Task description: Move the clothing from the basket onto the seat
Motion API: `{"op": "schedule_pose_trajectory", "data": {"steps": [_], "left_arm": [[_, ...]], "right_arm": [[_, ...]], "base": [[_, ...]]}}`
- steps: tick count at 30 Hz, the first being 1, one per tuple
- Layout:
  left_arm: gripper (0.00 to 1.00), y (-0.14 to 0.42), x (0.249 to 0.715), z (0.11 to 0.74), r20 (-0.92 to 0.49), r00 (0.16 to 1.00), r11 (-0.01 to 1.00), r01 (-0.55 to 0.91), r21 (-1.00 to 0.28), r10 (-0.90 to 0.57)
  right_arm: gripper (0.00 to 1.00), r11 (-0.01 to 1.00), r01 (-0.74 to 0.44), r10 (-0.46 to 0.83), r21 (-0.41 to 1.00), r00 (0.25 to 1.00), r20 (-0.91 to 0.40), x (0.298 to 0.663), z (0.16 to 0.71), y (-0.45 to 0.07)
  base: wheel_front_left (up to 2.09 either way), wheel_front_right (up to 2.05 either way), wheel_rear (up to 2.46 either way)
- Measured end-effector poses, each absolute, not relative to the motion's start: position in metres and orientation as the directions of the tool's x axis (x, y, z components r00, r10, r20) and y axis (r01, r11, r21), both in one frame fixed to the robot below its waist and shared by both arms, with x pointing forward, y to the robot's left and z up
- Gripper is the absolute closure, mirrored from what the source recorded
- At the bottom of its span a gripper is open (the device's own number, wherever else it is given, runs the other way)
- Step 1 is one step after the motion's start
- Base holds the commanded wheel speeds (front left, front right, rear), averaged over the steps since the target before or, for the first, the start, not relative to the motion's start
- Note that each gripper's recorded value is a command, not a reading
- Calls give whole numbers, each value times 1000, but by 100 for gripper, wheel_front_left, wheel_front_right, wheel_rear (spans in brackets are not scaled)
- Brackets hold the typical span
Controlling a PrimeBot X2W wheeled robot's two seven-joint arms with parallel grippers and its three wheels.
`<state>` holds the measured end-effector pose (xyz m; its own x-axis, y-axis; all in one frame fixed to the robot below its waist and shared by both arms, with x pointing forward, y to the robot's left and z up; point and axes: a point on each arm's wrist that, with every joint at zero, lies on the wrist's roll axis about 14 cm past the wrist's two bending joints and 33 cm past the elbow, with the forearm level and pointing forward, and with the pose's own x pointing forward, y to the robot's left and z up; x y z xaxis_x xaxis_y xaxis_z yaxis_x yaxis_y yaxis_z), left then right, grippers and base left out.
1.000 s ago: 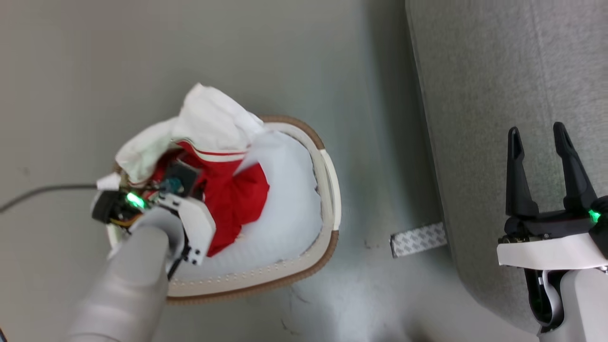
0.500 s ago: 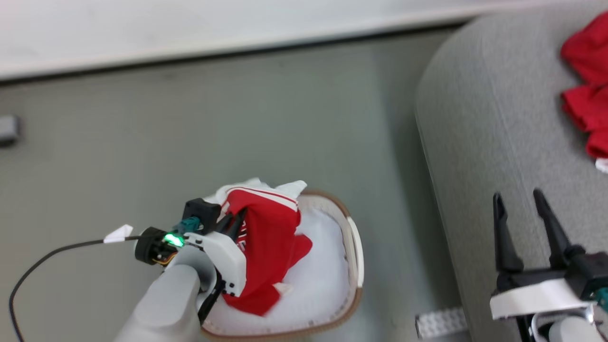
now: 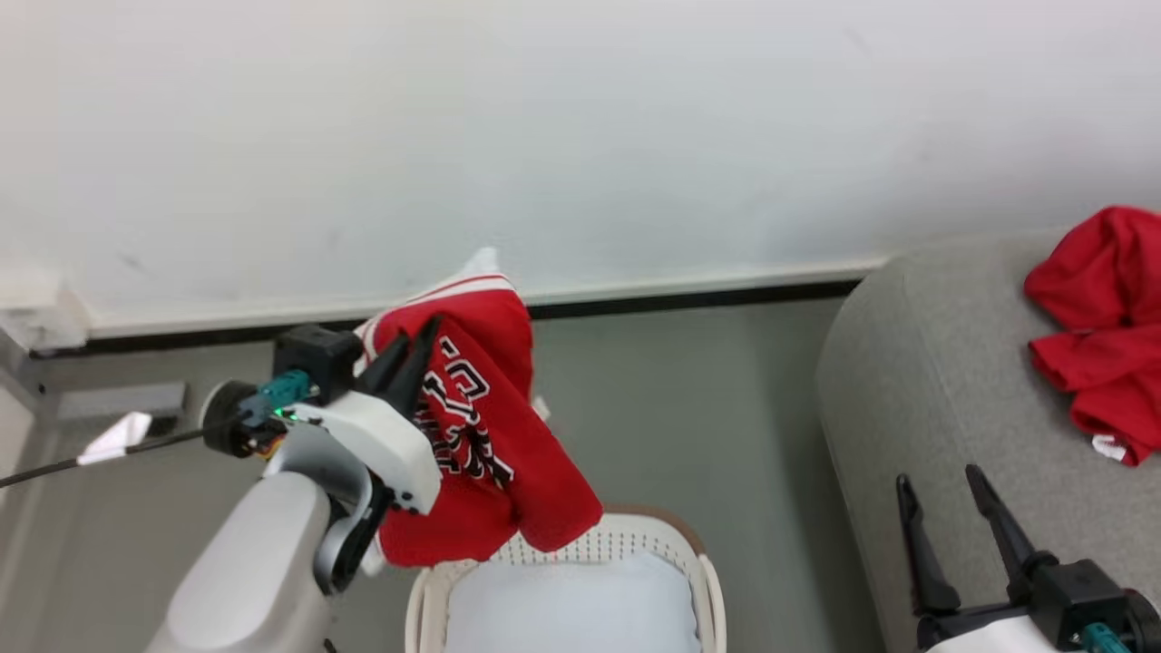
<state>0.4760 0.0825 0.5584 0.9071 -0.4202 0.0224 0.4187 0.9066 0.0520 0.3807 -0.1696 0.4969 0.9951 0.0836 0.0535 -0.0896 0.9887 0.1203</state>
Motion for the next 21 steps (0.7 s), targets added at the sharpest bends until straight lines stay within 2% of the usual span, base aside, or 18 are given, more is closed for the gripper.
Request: {"op": "schedule_pose_trajectory", "data": {"steps": [11,16,21], "left_arm": [[100,93,440,694,319,866,922,374,98,-385],[100,93,427,721,370,843,920,374,118,-390],[100,91,420,722,368,842,918,380,115,-394]], "right_arm": [[0,982,-159,146,103,981,124,366,521,-149],[0,977,-190,177,96,976,127,362,522,-139],[0,971,-227,216,71,966,144,361,527,-126]], "base": [[0,0,0],[0,0,0],[0,0,0]]}}
